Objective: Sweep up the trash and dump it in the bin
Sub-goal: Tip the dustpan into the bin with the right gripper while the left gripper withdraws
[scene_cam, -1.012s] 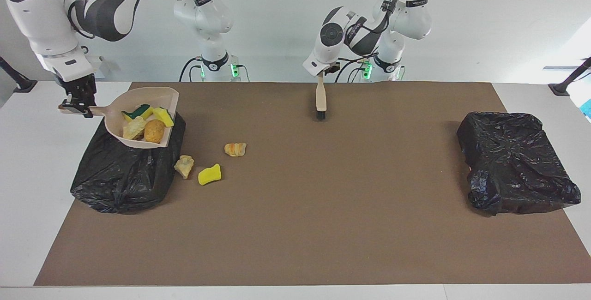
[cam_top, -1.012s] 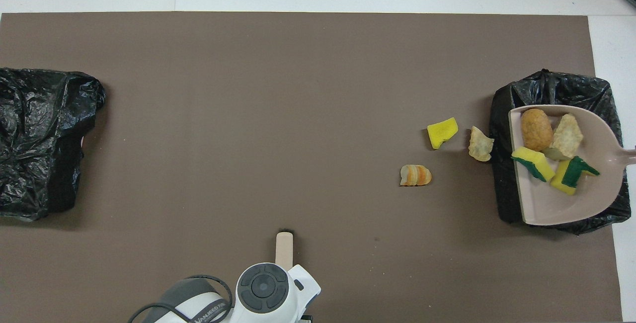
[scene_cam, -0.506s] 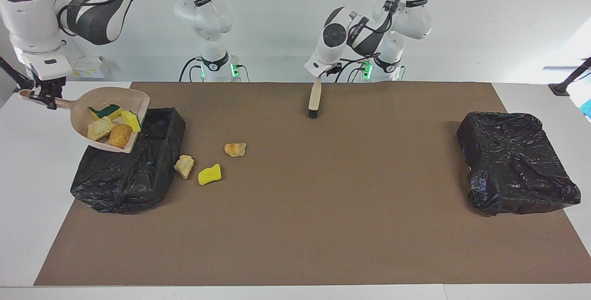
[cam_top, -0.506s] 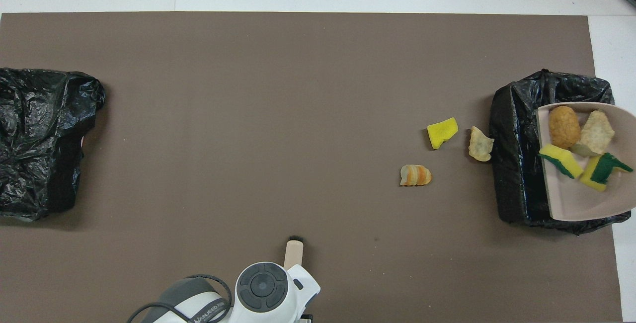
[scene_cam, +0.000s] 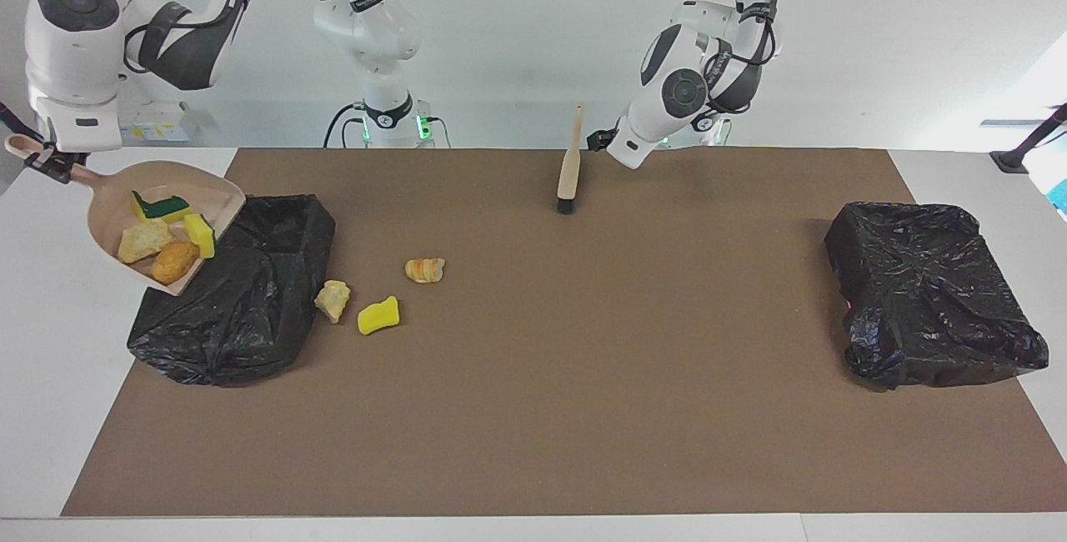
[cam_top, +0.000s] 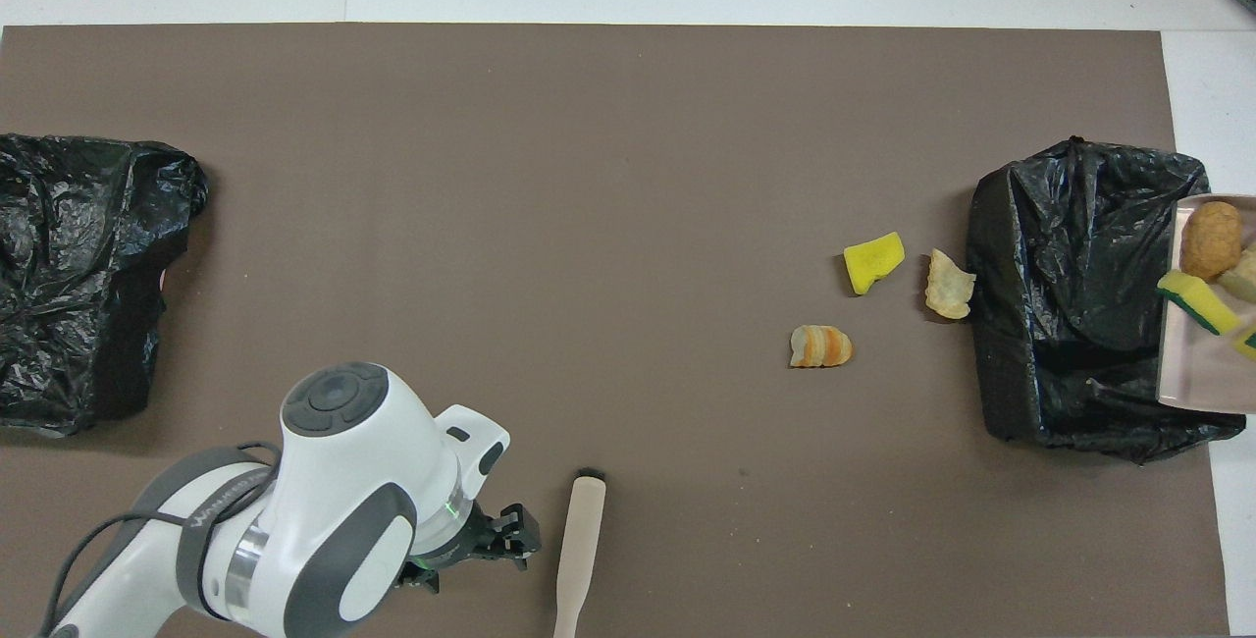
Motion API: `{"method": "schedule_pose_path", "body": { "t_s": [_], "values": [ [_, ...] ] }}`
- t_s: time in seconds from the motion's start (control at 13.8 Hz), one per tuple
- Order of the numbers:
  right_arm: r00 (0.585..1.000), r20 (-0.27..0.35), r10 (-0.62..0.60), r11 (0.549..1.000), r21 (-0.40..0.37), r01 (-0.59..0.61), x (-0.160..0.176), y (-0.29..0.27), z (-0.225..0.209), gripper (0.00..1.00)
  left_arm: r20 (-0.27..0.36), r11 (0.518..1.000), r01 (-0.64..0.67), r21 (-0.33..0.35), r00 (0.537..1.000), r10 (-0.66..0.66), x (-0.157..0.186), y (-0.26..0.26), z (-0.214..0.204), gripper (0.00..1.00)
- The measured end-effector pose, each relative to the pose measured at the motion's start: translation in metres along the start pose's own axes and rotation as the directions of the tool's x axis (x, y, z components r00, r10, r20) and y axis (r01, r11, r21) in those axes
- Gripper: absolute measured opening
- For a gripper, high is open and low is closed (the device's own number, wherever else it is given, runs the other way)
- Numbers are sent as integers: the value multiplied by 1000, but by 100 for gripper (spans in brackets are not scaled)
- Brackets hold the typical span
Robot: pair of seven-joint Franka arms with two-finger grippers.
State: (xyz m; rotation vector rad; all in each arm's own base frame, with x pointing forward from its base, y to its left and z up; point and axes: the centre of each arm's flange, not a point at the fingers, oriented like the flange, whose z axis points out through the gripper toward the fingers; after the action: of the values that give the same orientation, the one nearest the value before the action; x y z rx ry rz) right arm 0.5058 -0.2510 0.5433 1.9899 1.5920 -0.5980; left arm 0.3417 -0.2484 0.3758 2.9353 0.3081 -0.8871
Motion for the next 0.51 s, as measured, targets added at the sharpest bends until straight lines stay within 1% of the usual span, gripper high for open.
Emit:
{"method": "schedule_pose_path", "body": {
  "t_s": [0.14, 0.22, 0.36, 0.51],
  "values": [
    [999, 36, 28, 999, 15, -28, 8, 0, -5, 31, -10, 999, 34, -9, 999, -34, 18, -23, -21, 100],
    [998, 50, 36, 999, 27, -37, 12, 0, -7, 31, -32, 1000, 28, -1, 999, -28, 23, -30, -33, 100],
    [997, 76, 30, 999, 27, -32, 19, 1, -14, 31, -89, 999, -5, 38, 996, 8, 30, -35, -54, 100],
    [996, 81, 26, 999, 23, -28, 21, 2, -18, 31, -138, 996, -52, 75, 988, 62, 40, -45, -74, 100]
  ]
}}
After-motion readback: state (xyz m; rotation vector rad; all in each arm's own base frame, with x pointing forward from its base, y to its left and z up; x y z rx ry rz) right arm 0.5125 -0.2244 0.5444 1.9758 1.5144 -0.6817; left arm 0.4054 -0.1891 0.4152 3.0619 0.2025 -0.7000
